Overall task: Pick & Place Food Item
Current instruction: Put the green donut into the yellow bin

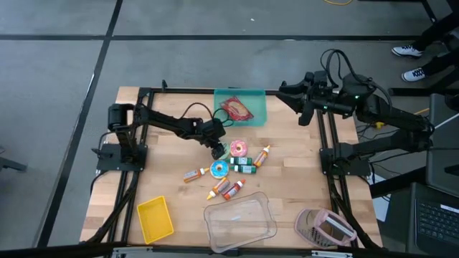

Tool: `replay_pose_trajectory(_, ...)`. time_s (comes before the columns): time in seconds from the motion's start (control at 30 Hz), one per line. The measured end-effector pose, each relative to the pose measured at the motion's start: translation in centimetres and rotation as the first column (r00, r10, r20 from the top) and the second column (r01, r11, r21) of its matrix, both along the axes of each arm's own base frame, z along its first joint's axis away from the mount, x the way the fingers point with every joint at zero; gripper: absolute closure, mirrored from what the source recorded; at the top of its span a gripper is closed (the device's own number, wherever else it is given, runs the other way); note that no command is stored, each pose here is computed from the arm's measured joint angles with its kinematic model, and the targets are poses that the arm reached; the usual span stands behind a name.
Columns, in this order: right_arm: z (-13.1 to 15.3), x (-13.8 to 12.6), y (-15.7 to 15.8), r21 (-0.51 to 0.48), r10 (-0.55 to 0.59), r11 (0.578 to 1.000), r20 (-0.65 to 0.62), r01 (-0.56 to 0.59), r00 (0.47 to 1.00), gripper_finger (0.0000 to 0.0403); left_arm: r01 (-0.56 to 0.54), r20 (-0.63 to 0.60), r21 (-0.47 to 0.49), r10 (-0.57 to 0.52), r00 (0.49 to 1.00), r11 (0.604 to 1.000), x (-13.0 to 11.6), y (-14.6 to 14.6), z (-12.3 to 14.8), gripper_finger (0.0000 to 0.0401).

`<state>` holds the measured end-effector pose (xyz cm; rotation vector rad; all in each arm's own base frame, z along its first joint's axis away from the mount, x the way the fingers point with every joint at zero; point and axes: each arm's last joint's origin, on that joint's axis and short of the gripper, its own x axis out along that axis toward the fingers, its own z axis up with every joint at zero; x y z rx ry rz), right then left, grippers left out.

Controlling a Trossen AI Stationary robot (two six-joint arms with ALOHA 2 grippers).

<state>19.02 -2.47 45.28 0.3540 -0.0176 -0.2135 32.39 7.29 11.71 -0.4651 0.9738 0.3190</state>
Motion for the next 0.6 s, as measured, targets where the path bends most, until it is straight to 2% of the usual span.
replay_pose_trajectory(0.17,0.1,-0.1,0.0,0.0,0.0,1.0,0.004,0.0,1.0,0.0243,-0.003,0.02,-0.02,0.004,1.0,1.0,0.0,0.2,0.8,0.0296)
replay_pose_trajectory(0.3,0.1,-0.1,0.0,-0.005,0.0,1.0,0.002,0.0,1.0,0.0243,0.003,0.064,-0.138,0.005,0.998,0.99,-0.4,0.4,1.9,0.0377)
replay_pose_trajectory(0.43,0.1,-0.1,0.0,-0.033,0.001,0.999,-0.004,-0.001,1.0,0.0243,0.046,0.144,-0.21,-0.015,0.989,0.977,-0.6,0.6,3.8,0.0385)
replay_pose_trajectory(0.6,0.1,-0.1,0.0,-0.049,0.001,0.999,-0.006,-0.001,1.0,0.0243,0.088,0.241,-0.236,-0.029,0.97,0.968,-1.8,0.6,7.3,0.0386)
